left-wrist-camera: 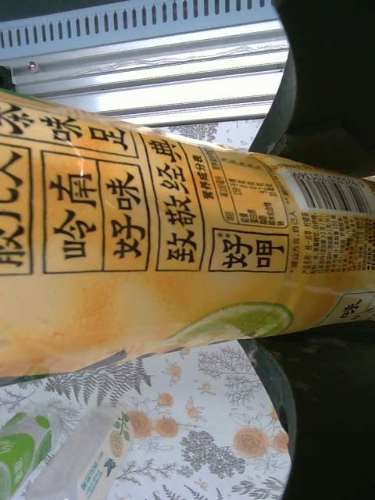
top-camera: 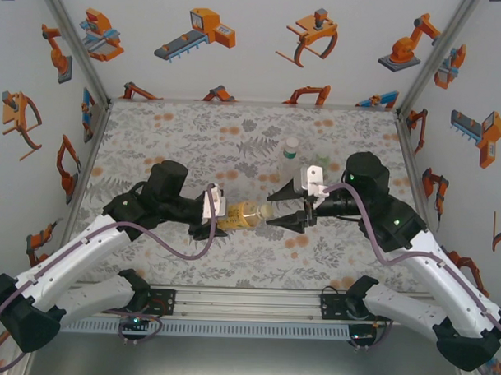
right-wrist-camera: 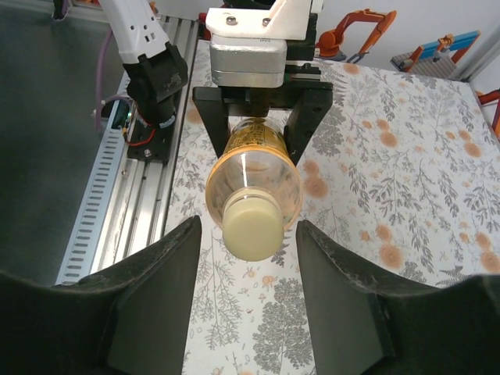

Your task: Screw on the bottle caps

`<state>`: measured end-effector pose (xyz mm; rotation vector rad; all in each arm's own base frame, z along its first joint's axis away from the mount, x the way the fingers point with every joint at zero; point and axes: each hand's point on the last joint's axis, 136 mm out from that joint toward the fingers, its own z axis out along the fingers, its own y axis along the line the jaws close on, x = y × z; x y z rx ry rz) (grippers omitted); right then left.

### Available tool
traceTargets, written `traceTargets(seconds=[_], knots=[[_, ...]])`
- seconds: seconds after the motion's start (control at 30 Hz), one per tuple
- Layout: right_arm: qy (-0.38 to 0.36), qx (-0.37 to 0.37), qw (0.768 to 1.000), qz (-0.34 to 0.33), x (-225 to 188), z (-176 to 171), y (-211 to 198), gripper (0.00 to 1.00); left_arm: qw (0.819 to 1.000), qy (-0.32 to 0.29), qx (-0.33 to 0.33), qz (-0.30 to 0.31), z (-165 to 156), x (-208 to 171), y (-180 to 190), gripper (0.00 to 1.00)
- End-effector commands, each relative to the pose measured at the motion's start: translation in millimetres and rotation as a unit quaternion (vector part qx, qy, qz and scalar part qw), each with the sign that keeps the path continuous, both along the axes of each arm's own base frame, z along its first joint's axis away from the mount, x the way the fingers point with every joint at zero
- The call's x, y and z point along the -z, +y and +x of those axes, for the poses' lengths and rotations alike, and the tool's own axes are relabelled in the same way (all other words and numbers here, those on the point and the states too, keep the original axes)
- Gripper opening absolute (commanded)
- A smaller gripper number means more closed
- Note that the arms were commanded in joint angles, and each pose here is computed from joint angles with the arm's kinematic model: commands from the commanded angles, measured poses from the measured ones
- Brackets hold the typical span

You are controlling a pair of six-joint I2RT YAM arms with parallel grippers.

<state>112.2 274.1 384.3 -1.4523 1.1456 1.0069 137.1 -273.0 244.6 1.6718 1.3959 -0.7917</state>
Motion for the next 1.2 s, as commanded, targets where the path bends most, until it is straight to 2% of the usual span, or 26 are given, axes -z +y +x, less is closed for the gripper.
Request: traceTargets(seconds=[0.0,0.2,0.47,0.63,0.8,0.9,0.97,1.17], knots=[[-0.015,-0.009,1.0,0.004,1.3,-3.2,-0.9,0.48,0.999,-0.015,0.023,-0.017,-7.5,-13.1,-1.1,0.0],[-0.016,-0.008,1.0,0.005,1.3,-2.4,-0.4,0.42,0.999,-0.016,0.022,-0.018,-7.7,-13.7,-0.9,0.0],[-0.01,-0.008,1.0,0.004,3.9,-1.9,0.5,0.29,1.0,-0.017,0.014,-0.015,-5.0,-13.3,-0.5,0.0],[0.027,0.023,0.999,0.01,5.7,8.7,2.8,0.25,1.0,-0.021,0.005,-0.013,-1.8,-13.5,0.2,0.0],[0.098,0.083,0.991,0.034,7.6,27.5,3.7,0.19,0.999,-0.029,-0.003,-0.015,0.8,-15.2,1.2,0.0],[0.151,0.129,0.978,0.057,9.2,40.9,1.3,0.16,0.999,-0.036,-0.011,-0.018,2.9,-16.3,2.2,0.0],[0.202,0.17,0.961,0.077,12.3,53.3,-2.2,0.14,0.999,-0.041,-0.018,-0.02,5.1,-17.3,2.7,0.0],[0.345,0.238,0.896,0.146,15.5,76.8,-11.1,0.12,0.998,-0.051,-0.043,-0.015,14.2,-16.5,4.3,0.0]])
